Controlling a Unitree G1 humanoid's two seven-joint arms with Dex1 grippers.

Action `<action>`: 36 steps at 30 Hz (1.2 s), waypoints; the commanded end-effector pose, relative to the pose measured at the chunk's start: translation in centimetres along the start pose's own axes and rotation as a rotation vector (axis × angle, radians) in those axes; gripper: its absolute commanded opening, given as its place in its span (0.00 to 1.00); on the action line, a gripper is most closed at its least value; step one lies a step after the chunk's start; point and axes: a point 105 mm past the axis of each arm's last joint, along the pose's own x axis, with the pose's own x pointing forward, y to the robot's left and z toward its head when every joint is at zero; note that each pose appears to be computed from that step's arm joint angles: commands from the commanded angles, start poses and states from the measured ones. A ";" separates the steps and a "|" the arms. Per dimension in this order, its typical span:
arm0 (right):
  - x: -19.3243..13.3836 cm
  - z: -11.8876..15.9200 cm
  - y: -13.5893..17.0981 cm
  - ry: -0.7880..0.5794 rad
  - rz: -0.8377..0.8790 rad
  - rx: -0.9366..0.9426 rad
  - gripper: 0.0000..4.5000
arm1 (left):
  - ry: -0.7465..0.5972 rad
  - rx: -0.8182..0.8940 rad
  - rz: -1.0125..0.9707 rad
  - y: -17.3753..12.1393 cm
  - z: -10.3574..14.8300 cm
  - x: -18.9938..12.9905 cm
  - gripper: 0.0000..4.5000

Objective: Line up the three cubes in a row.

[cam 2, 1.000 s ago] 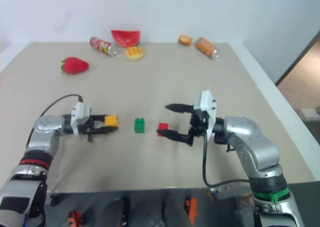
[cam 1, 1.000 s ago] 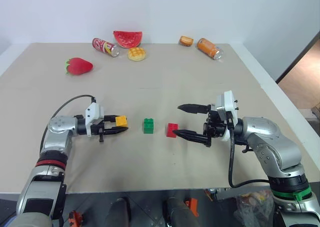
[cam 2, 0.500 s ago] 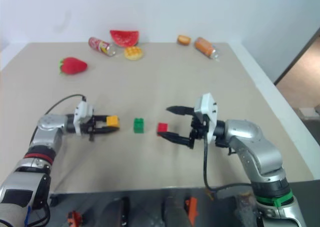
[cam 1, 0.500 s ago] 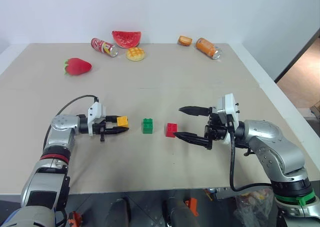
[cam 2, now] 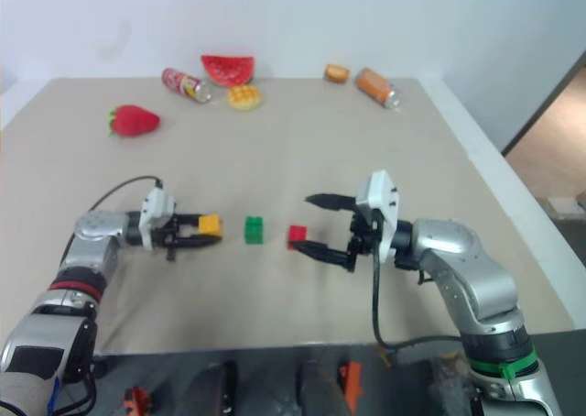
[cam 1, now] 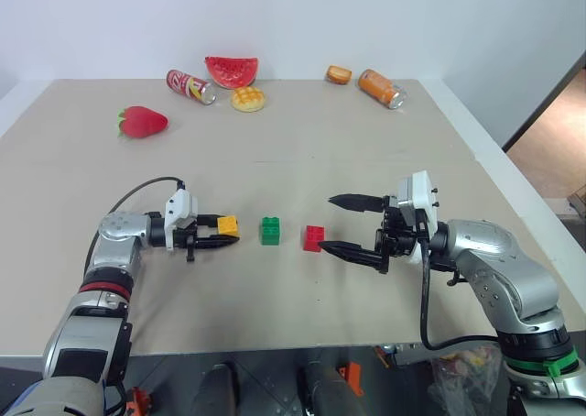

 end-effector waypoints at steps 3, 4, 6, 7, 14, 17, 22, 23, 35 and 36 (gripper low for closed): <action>-0.3 1.3 0.0 -0.022 0.001 -0.055 1.00 | 0.012 -0.010 0.021 0.5 0.1 -0.7 0.30; -0.3 1.3 0.0 -0.022 0.000 -0.054 1.00 | 0.016 -0.019 0.021 0.6 0.0 -0.9 0.41; -0.2 1.3 0.0 -0.023 0.001 -0.056 1.00 | 0.013 -0.031 0.029 0.7 0.0 -1.0 0.59; -0.2 1.3 -0.1 -0.024 0.001 -0.057 1.00 | 0.011 -0.032 0.031 0.7 0.0 -1.0 0.66; -0.1 1.5 -0.3 -0.030 0.004 -0.058 1.00 | -0.006 0.032 0.084 1.4 0.6 -1.1 0.99; 0.0 1.6 -0.4 -0.035 0.008 -0.060 1.00 | 0.005 0.026 0.059 0.9 0.5 -1.6 0.99; 0.1 1.9 -0.5 -0.044 0.016 -0.063 1.00 | 0.003 0.031 0.032 0.1 1.1 -3.1 0.99; 0.1 2.0 -0.6 -0.047 0.017 -0.064 1.00 | 0.004 0.032 0.022 -0.1 1.3 -3.4 0.99; 0.2 1.7 -1.8 -0.064 -0.061 -0.079 1.00 | -0.038 0.036 0.494 3.1 4.1 -11.2 0.99; -0.2 1.3 -3.3 -0.073 -0.157 -0.077 1.00 | -0.049 -0.091 0.652 4.0 3.4 -12.9 0.99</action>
